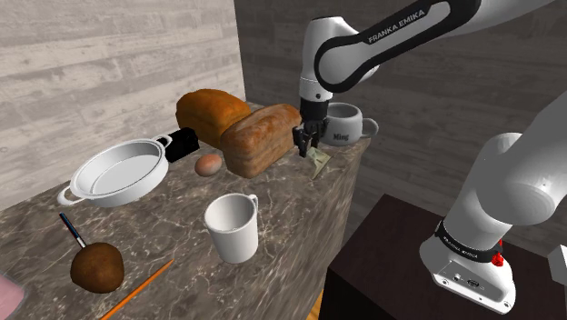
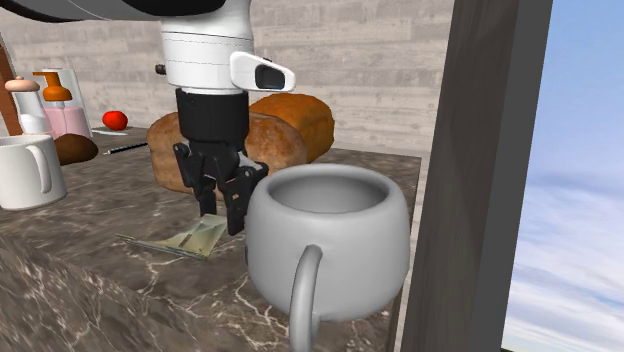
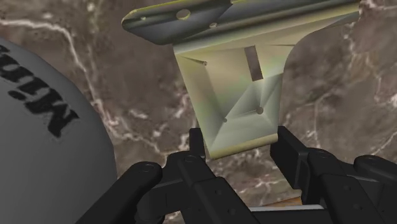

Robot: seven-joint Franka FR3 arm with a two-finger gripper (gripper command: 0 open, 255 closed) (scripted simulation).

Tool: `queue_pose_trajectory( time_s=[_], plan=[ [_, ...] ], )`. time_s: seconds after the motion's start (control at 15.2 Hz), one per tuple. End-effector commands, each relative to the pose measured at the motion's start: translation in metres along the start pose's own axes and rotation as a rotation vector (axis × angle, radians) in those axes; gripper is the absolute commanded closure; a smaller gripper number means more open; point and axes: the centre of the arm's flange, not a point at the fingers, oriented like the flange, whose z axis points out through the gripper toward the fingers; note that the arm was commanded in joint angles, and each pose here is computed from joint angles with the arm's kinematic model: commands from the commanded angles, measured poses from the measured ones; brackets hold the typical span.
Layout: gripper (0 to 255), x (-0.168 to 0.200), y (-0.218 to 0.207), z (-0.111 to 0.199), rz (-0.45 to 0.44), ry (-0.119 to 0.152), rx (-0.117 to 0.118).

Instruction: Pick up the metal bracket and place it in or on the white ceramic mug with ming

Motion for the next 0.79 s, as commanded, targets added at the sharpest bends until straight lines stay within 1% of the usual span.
queue_pose_trajectory(
  time_s=[0.0,0.73],
  plan=[
    [255,0.0,0.0,-0.009,0.0,-0.001,0.0],
    [255,0.0,-0.005,-0.067,0.0,-0.001,0.0]
  ],
)
